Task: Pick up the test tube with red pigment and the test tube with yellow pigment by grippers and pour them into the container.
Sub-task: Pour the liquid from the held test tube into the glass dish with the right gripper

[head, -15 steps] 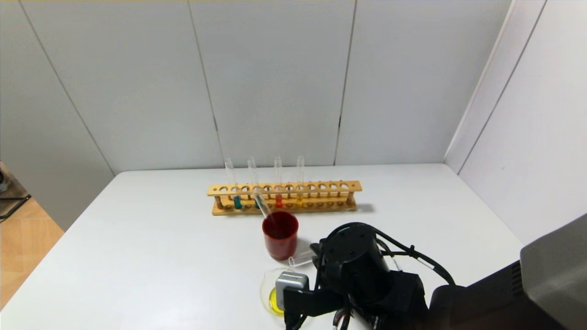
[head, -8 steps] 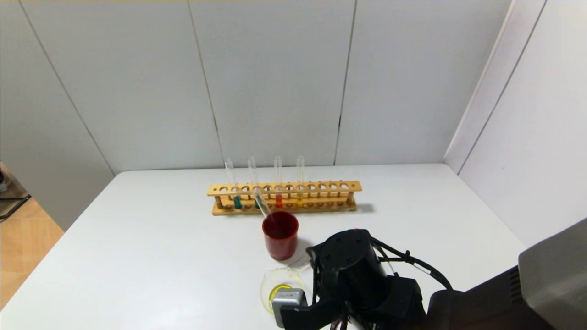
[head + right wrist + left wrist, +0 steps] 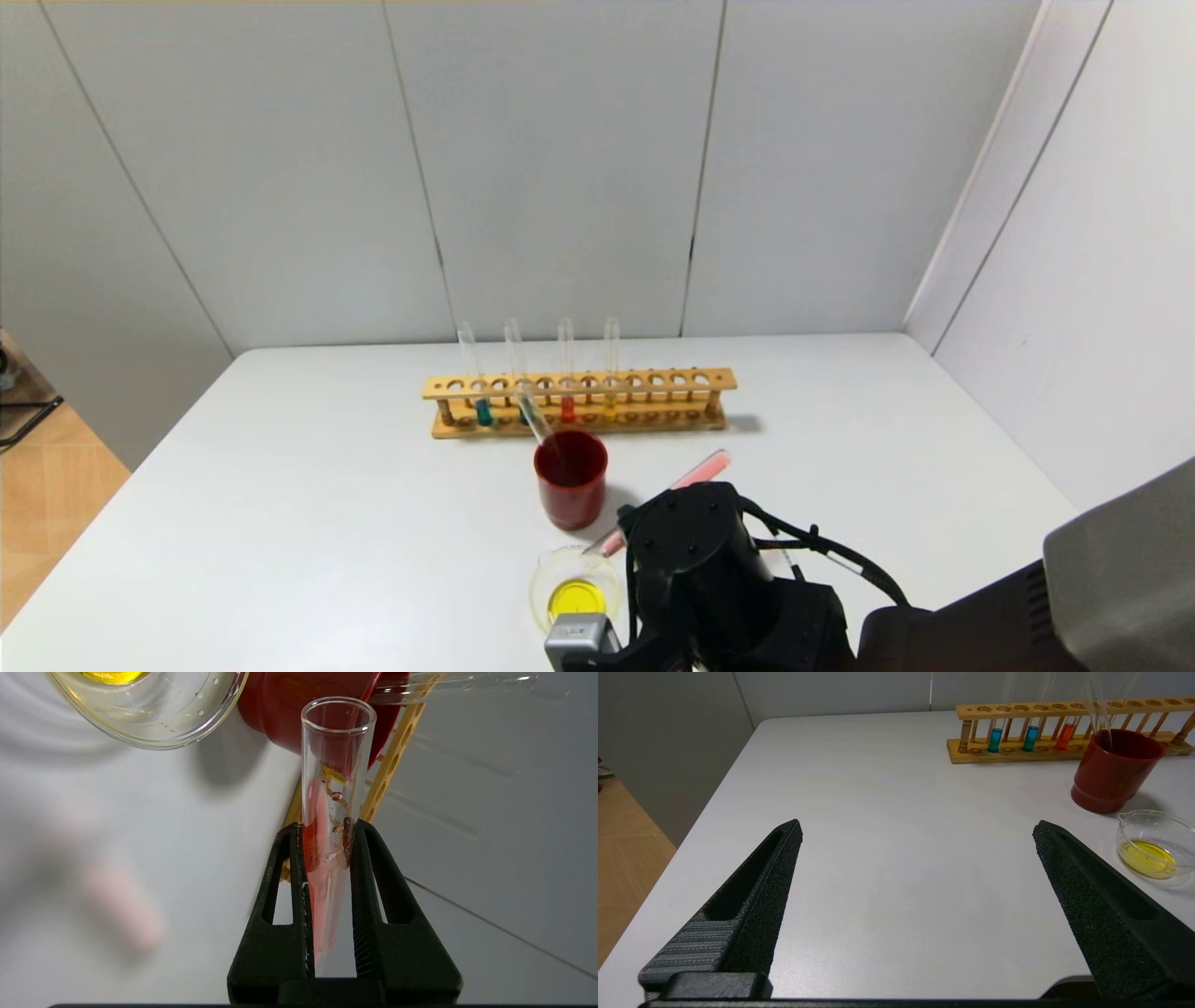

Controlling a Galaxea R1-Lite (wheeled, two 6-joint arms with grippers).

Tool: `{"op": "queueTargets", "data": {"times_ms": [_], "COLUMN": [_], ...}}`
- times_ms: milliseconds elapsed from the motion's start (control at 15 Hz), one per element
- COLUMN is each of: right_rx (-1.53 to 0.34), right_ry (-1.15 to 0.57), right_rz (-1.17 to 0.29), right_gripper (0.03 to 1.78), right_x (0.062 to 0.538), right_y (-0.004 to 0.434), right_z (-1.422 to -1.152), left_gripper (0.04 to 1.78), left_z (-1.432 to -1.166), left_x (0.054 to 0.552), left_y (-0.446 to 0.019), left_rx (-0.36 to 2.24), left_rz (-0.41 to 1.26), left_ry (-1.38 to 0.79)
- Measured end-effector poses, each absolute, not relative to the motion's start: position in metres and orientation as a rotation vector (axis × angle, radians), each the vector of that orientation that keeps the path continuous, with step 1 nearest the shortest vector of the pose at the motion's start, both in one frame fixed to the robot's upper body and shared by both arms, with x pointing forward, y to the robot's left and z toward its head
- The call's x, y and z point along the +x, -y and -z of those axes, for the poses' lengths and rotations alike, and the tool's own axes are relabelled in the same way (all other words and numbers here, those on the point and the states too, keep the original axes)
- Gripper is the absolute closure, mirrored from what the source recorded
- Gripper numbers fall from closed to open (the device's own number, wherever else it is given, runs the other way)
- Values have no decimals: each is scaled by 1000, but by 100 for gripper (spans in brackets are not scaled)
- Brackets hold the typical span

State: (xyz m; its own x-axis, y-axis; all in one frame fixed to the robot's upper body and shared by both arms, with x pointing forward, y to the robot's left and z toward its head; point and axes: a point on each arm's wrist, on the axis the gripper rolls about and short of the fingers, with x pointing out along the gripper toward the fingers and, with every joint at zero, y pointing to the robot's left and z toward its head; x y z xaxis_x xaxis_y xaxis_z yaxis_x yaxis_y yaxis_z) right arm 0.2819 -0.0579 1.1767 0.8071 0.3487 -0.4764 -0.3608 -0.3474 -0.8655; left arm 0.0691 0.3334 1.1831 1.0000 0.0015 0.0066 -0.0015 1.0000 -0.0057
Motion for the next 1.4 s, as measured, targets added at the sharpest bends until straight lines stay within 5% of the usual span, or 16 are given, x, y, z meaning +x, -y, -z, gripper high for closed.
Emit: {"op": "queueTargets", "data": {"times_ms": [1400], "right_rx": [-1903], "right_ry": [-29], "right_rz": [-699], "right_gripper": [149], "right_x": [300], "right_y": [50], "right_z": [-1163], "left_gripper": [7], "left_z": [-1183], "left_x": [69], "left_y": [-333], "left_rx": [-6], "left_rz": [-1], "left_ry": [6]}}
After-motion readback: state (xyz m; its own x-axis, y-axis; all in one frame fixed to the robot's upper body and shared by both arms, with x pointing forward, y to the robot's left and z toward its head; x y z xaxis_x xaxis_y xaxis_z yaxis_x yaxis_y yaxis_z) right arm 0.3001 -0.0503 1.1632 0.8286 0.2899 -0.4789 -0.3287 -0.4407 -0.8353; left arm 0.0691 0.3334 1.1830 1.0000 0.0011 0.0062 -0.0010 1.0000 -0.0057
